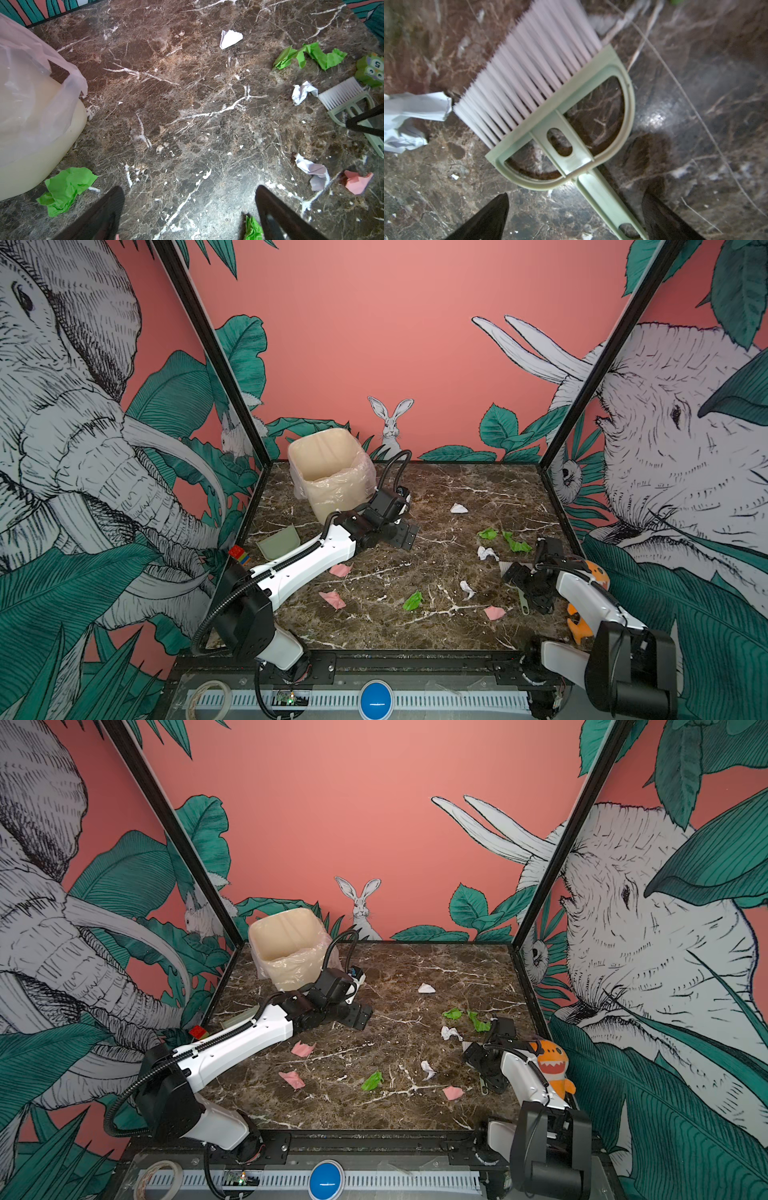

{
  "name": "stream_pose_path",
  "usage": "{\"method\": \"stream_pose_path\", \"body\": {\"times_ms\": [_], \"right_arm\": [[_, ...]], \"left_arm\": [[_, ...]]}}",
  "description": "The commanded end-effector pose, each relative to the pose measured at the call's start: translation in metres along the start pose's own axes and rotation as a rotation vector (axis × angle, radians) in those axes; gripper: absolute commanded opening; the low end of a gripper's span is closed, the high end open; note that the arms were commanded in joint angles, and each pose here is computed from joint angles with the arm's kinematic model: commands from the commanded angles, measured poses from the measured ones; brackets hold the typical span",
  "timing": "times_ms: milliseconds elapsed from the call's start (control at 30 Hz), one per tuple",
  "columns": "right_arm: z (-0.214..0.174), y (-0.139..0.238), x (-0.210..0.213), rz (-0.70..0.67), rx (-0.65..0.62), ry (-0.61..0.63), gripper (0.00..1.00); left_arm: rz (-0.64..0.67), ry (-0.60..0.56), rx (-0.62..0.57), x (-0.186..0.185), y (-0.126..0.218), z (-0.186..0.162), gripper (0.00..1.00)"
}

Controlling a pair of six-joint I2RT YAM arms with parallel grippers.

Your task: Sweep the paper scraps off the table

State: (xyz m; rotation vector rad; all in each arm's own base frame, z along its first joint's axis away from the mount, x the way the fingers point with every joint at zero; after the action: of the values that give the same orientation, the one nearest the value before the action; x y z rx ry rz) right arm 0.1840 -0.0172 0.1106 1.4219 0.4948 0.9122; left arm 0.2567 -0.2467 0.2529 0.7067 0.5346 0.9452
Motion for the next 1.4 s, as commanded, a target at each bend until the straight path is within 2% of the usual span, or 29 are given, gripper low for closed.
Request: {"method": "stream_pose_path", "body": {"times_ms": [0, 333, 467, 600, 767, 1000, 1133, 1367], "right_arm": [[-0.010, -0.007, 0.003, 0.072, 0.055, -0.010, 0.99], [-0.023, -0.003, 0.024, 0.099, 0.093, 0.081, 0.99], [-0.023, 0.001, 0.023, -0.051, 0.097, 0.167, 0.99], [-0.021, 0.006, 0.015, -0.173, 0.095, 0.184, 0.98], [-0.022, 0.002, 0.012, -0.202, 0.106, 0.175, 0.76], [-0.023, -0.006, 0.012, -0.188, 0.093, 0.188, 0.54], [-0.023, -0.009, 0.013, -0.176, 0.097, 0.196, 0.37], [-0.024, -0.015, 0.010, -0.195, 0.111, 0.210, 0.31]], "left_arm": [[0.002, 0.009, -0.033, 0.001, 0.008, 0.000, 0.99], [0.014, 0.012, -0.038, 0.001, 0.004, 0.002, 0.99], [0.020, 0.012, -0.031, 0.002, 0.003, 0.000, 0.99], [0.021, 0.013, -0.025, 0.003, 0.003, -0.002, 0.99], [0.032, 0.006, -0.021, 0.004, 0.005, -0.005, 1.00], [0.043, 0.006, -0.020, 0.006, 0.006, -0.007, 1.00], [0.043, 0.011, -0.020, 0.006, 0.007, -0.008, 1.00], [0.046, 0.014, -0.023, 0.006, 0.007, -0.006, 0.99]]}}
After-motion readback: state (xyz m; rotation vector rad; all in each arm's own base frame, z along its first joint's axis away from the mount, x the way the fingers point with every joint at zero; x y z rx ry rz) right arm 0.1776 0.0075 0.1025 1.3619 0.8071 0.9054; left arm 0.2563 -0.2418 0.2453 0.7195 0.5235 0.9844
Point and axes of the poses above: each gripper's point midway between its finger pads, its own y axis back along the fingers, its own x axis along the line the jaws close on, z = x × y, the point moved 9 cm from there along y, back along the fingers, and after that the axes turned 4 degrees about y, right-handed, at the moved point
